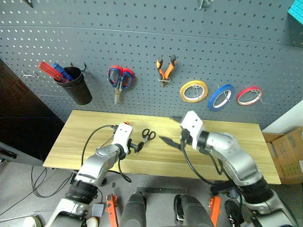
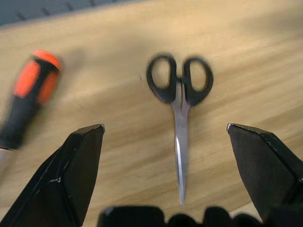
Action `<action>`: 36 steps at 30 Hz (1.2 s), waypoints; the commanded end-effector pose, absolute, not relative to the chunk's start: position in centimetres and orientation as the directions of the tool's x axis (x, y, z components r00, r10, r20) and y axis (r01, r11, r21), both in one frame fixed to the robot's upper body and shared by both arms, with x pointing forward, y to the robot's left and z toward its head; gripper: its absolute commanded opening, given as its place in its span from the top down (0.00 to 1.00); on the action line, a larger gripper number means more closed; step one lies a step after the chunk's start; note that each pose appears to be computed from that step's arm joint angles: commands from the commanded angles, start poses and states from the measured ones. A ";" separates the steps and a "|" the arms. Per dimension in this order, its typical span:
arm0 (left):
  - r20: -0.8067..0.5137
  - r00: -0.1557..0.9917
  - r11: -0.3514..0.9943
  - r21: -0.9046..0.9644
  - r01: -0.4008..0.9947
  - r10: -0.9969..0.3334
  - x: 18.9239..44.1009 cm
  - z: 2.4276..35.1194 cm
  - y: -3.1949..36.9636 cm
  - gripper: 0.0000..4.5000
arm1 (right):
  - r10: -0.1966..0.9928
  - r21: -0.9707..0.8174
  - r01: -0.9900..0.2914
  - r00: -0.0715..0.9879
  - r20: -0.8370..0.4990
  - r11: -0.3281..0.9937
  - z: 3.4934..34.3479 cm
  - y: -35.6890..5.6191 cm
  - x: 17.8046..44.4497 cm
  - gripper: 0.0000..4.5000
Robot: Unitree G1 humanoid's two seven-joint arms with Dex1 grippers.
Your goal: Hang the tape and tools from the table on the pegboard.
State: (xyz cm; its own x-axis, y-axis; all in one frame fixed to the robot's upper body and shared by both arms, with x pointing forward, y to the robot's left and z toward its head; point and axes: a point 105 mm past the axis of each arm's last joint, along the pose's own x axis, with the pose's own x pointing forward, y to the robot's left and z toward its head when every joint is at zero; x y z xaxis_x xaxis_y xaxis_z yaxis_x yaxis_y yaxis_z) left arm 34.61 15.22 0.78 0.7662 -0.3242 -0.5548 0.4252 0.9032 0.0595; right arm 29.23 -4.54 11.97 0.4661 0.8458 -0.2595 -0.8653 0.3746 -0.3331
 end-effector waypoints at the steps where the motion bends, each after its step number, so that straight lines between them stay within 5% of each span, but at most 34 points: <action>1: -0.559 0.763 0.890 0.091 0.447 -0.326 35.9 0.5 14.4 0.00 | 0.891 -0.429 -0.878 0.354 -0.284 0.212 12.3 -3.8 27.6 0.01; 9: -0.636 0.713 0.898 0.070 0.434 -0.295 36.6 -0.9 14.8 0.00 | 0.880 -0.487 -0.872 0.263 -0.396 0.042 10.7 -5.0 26.9 0.01; 22: -0.692 0.657 0.878 0.068 0.473 -0.300 35.0 -1.5 14.6 0.97 | 0.856 -0.518 -0.855 0.293 -0.425 0.036 10.1 -6.0 27.9 0.00; 31: -0.591 0.751 0.890 0.118 0.440 -0.293 35.0 1.1 15.5 0.97 | 0.870 -0.550 -0.827 0.352 -0.345 0.116 11.9 -5.7 29.1 0.00; 36: -0.317 0.900 0.916 0.169 0.363 -0.298 33.8 6.6 16.8 0.97 | 0.912 -0.398 -0.834 0.411 0.014 0.382 17.4 -4.2 29.3 0.00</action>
